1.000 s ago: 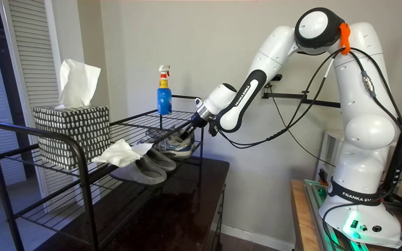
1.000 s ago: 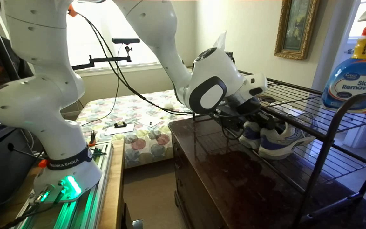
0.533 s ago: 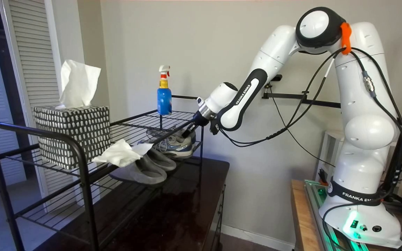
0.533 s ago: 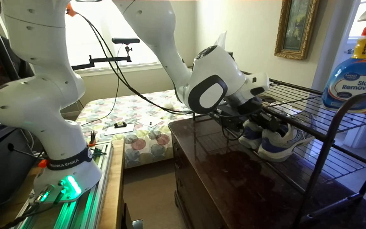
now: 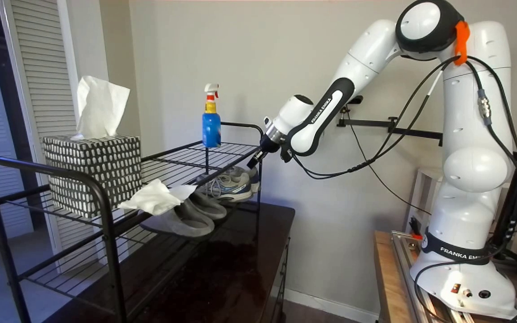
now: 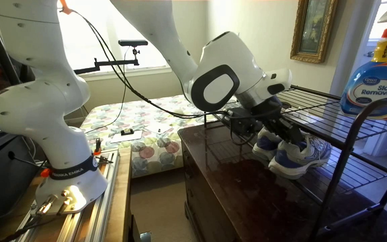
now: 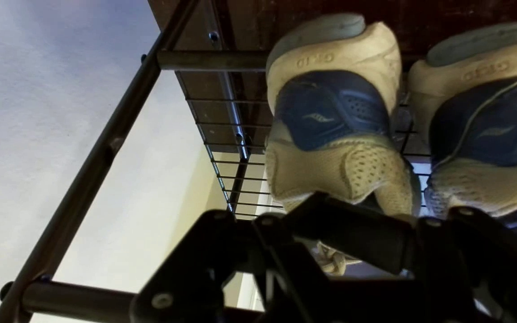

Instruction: Move the blue sneakers

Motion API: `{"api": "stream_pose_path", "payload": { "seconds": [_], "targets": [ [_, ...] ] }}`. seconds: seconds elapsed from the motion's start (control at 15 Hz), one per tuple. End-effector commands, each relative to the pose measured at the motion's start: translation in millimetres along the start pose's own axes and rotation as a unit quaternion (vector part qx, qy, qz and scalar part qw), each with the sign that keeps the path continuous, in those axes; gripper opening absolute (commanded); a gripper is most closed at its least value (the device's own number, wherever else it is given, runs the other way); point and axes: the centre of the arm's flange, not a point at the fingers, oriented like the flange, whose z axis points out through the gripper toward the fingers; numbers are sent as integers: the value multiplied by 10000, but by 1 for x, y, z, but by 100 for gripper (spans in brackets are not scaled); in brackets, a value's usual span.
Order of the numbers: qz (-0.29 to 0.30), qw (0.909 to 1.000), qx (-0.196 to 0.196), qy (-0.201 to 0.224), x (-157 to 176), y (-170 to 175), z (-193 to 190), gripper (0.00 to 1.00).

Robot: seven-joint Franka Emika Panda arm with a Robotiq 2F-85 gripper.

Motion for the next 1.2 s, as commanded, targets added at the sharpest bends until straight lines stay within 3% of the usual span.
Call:
{"api": "stream_pose_path", "payload": {
  "seconds": [0.0,0.13,0.53,0.6,0.67,0.87,1.13],
  "targets": [
    [31,9996,252,-128,-6,-15,-2,0],
    [-36,9991,389,183,-5,-26,-4,0],
    [-68,9986,412,331,-20,-41,-12,0],
    [-36,9985,419,359,-24,-38,-15,25],
    [-36,9985,370,397,-28,-35,-21,26],
    [62,9978,338,571,-49,-31,-62,44],
    [-117,9947,395,947,-78,-53,-121,73]
  ]
}}
